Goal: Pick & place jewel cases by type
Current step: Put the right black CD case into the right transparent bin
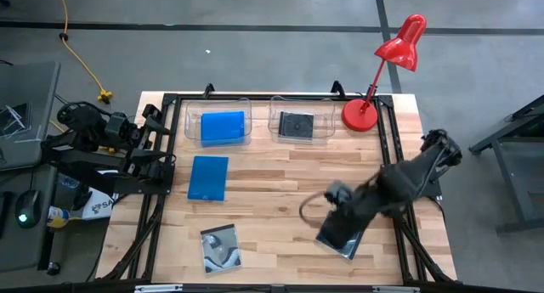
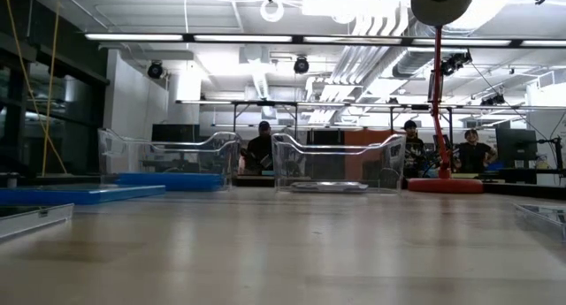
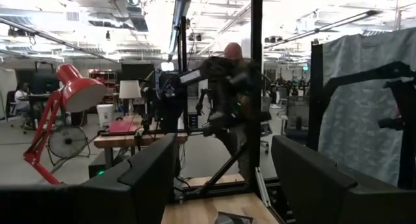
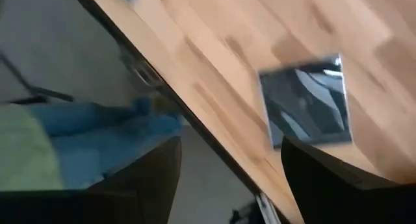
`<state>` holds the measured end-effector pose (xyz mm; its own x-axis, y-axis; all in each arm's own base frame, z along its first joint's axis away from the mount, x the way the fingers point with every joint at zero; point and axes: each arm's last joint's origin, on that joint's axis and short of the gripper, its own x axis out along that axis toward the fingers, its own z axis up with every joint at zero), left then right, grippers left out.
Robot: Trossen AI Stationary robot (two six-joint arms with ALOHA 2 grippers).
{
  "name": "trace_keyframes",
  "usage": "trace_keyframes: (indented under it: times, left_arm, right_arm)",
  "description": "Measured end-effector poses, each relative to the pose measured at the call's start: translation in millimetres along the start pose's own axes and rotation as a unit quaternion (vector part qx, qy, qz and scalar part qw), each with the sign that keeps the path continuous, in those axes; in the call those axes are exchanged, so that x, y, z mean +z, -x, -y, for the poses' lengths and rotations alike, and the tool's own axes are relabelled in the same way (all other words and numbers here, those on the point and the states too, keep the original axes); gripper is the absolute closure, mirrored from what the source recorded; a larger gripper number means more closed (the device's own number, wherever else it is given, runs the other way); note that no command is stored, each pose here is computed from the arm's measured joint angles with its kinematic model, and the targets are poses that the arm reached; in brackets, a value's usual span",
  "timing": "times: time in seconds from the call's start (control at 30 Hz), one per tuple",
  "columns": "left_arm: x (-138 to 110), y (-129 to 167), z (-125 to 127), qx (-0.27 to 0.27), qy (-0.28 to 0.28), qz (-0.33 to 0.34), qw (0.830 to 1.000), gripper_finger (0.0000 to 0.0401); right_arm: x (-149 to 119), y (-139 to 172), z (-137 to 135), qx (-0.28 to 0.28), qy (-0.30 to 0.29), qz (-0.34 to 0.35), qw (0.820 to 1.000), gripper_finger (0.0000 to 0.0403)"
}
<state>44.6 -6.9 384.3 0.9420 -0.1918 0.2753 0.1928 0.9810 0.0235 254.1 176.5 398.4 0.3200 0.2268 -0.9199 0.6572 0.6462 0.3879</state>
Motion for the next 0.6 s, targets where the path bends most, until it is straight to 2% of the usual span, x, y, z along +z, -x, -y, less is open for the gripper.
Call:
trace_keyframes:
  times: [0.17,0.37,0.47,0.6]
  left_arm:
    - [-1.0,-2.4,-0.2,-0.001,0.0,-0.004,1.0,0.0153]
    - [-3.1,-7.3,-0.6,-0.004,0.0,-0.015,1.0,0.0153]
    - [-3.9,-8.6,-0.8,-0.004,0.0,-0.018,1.0,0.0153]
    - [-3.8,-8.6,-0.8,-0.004,0.0,-0.018,1.0,0.0153]
  right_arm:
    - [-30.9,-33.1,-11.2,-0.066,-0.007,-0.032,0.997,0.0158]
    - [-71.7,-69.8,-16.6,-0.153,-0.036,-0.068,0.985,0.0158]
    - [-89.9,-82.4,-16.1,-0.189,-0.08,-0.055,0.977,0.0158]
    - [-107.3,-96.5,-17.3,-0.21,-0.173,-0.024,0.962,0.0158]
